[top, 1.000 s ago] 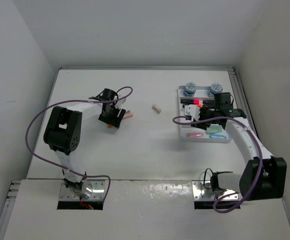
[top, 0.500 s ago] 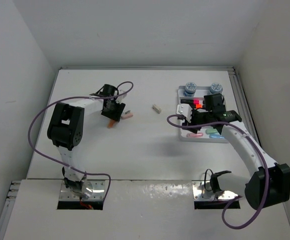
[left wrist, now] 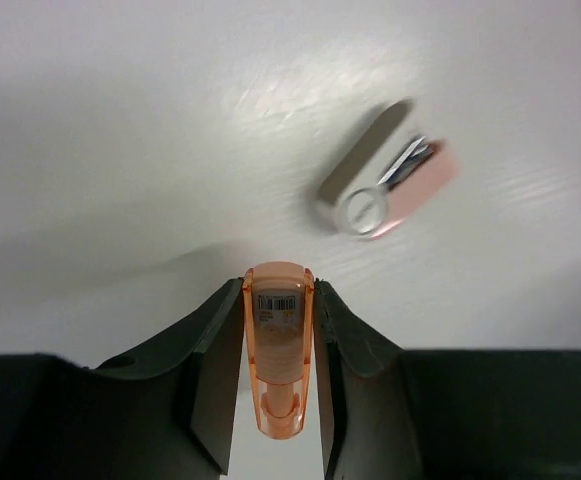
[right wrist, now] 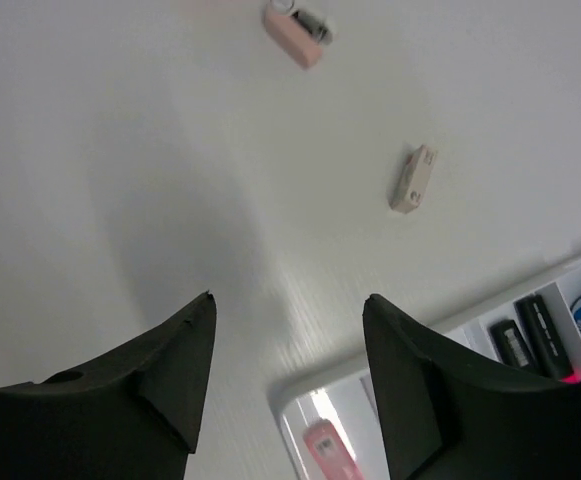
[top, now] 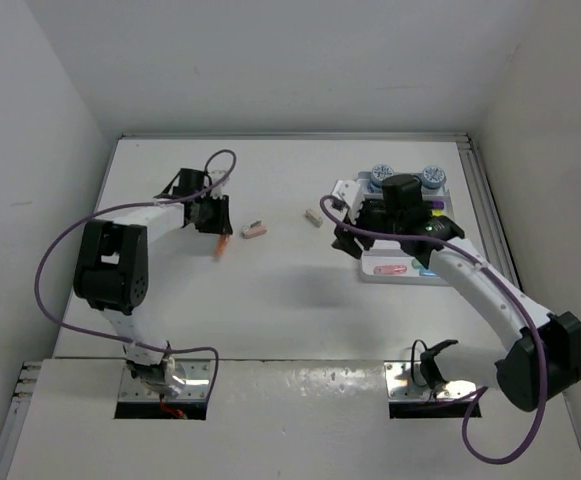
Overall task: Sort the stationery into containers
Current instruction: Pick up the stationery from the center of the board.
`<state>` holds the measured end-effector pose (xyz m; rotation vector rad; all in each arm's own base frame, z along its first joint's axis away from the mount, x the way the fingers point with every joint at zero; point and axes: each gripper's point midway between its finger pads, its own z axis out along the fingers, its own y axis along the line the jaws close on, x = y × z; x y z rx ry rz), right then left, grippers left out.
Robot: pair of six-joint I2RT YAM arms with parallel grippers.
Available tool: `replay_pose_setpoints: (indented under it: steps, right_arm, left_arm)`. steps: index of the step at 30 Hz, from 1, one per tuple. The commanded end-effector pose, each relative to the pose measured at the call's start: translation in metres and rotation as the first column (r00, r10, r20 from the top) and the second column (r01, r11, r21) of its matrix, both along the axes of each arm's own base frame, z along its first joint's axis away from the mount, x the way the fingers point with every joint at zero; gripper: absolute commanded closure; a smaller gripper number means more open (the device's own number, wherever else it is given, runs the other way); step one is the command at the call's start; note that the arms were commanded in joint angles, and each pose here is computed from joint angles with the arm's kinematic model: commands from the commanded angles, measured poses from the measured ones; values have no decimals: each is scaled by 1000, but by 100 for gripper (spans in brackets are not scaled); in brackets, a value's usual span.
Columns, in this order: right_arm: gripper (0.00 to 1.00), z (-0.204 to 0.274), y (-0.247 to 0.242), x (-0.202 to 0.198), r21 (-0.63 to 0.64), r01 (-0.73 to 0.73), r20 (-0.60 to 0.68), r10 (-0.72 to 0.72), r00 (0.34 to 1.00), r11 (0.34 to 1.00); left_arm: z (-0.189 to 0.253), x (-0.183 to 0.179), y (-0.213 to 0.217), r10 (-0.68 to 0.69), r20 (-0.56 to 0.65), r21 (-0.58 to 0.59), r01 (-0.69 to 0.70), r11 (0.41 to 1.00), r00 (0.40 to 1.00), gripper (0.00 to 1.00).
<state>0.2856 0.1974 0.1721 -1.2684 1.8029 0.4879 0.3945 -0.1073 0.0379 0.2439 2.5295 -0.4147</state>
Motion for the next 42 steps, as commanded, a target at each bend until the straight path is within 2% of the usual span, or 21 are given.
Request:
replay_pose_setpoints:
  steps: [1,2,3,4,5,6,11,12,15,22,31,32,34,35,36,38,39,40,42]
  right_arm:
    - [39,59,39,31,199,167,17,-174,985,965]
    - [39,53,48,35,206,212,-41,-208,977,955]
    - [39,68,58,42,224,228,-29,-228,973,947]
    - [39,70,71,42,230,270,-63,-262,963,935]
    - [39,57,80,49,203,296,-96,-282,955,933]
    - [39,74,96,52,228,296,-84,-284,955,928]
    - [38,89,136,79,260,391,-126,-371,920,883]
    - [37,96,146,87,278,394,-133,-371,919,876]
    - [37,101,166,94,315,419,-190,-375,907,852]
    - [34,100,193,93,344,400,-225,-338,914,850]
    - [36,108,203,106,406,414,-268,-327,906,815]
    - [37,107,203,108,407,418,-270,-330,905,812]
    - [49,103,203,110,401,417,-273,-328,904,816]
    - [58,101,201,112,396,409,-270,-322,908,822]
    - [75,99,201,111,392,398,-267,-311,912,830]
    - [88,90,198,110,371,372,-253,-293,922,851]
    - [93,90,196,109,368,364,-242,-290,926,856]
    - [99,81,191,109,351,363,-239,-293,926,863]
    - [100,85,177,110,347,354,-205,-299,932,868]
  left_arm:
    - [108,27,-29,75,233,-245,-16,969,969,100]
    - [125,29,-33,120,240,-299,-44,953,963,100]
    - [156,31,-34,144,299,-336,-37,941,943,100]
    - [173,32,-38,182,303,-386,-54,921,935,100]
    - [185,31,-41,196,315,-417,-50,908,929,100]
    - [207,31,-45,204,353,-447,-27,894,913,100]
    - [243,24,-63,240,319,-581,-11,814,917,100]
    - [254,27,-67,243,353,-599,18,801,904,100]
    - [267,25,-72,254,352,-642,35,766,901,100]
    - [279,15,-83,224,345,-687,83,722,912,100]
    - [275,3,-88,196,345,-689,107,717,918,100]
    - [278,2,-88,195,352,-690,113,714,915,100]
    - [280,0,-91,180,364,-696,138,705,914,100]
    - [282,-2,-93,172,368,-700,151,698,914,100]
    - [284,-4,-94,161,373,-700,163,695,914,100]
    - [285,-4,-92,161,379,-697,167,698,911,99]
    - [285,-6,-93,152,380,-696,174,697,913,93]
    - [284,-6,-91,153,379,-694,171,699,912,66]
    - [283,-6,-89,155,379,-690,167,705,913,29]
